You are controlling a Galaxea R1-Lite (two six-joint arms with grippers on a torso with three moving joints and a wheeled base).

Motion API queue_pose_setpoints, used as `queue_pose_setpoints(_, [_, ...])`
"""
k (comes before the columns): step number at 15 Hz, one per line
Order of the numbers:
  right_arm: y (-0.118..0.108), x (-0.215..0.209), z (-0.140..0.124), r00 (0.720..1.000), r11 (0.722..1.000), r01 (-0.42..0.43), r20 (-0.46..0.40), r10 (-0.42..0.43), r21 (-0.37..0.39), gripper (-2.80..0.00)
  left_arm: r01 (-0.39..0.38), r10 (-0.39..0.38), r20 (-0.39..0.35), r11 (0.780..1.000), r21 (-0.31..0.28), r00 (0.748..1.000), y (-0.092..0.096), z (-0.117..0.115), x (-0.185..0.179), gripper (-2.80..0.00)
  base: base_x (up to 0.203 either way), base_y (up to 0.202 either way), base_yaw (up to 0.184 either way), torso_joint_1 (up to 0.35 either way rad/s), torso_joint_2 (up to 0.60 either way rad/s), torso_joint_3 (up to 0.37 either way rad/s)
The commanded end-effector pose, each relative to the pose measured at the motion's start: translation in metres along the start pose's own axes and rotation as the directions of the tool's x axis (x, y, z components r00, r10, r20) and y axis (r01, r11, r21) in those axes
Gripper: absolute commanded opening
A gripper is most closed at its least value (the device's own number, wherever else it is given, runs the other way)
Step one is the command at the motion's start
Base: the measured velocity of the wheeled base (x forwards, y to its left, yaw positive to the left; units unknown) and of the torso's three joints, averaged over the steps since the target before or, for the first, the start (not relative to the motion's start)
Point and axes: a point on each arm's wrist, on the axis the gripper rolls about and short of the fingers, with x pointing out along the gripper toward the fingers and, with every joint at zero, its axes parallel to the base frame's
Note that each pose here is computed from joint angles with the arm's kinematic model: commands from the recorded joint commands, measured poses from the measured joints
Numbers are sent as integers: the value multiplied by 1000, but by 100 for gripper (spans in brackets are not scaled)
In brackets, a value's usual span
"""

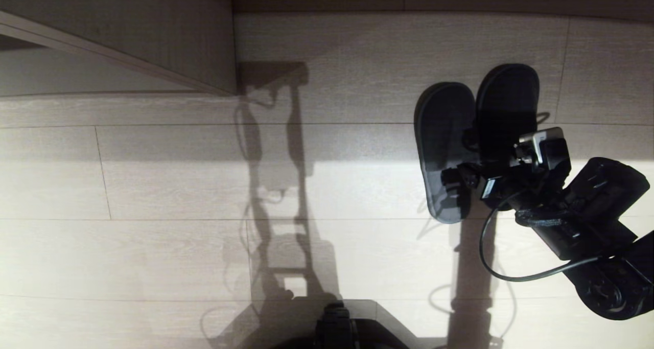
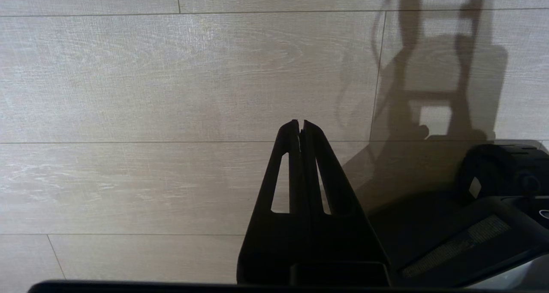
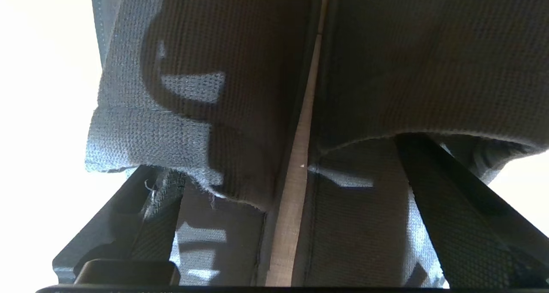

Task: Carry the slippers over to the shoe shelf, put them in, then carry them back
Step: Pick up the slippers on the floor

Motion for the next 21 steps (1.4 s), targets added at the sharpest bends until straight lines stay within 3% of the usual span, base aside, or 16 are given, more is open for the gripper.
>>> queue_pose_setpoints(1, [0,4,2,1000,1000,3,22,-3,-1,0,0,0,1,1000,0,1000,0,0,0,-280,0,0,0,0,0,0])
queue_pose_setpoints(6, [0,22,6,998,1000,6,67,-6,3,0,-2,2,2,1000,0,1000,0,0,0,-280,0,0,0,0,0,0])
queue_pose_setpoints(7, [0,22,6,998,1000,6,69,-7,3,-280,-2,2,1,1000,0,1000,0,0,0,-280,0,0,0,0,0,0])
queue_pose_setpoints(12, [0,32,8,994,1000,-19,104,19,-3,-280,0,0,1,1000,0,1000,0,0,0,-280,0,0,0,0,0,0])
queue_pose_setpoints(18, [1,32,-4,998,1000,-27,65,27,0,-280,-2,2,2,1000,0,1000,0,0,0,-280,0,0,0,0,0,0])
queue_pose_setpoints(21, [-6,9,25,994,1000,-13,107,13,-4,-280,0,0,2,1000,1,1000,0,0,0,-280,0,0,0,0,0,0])
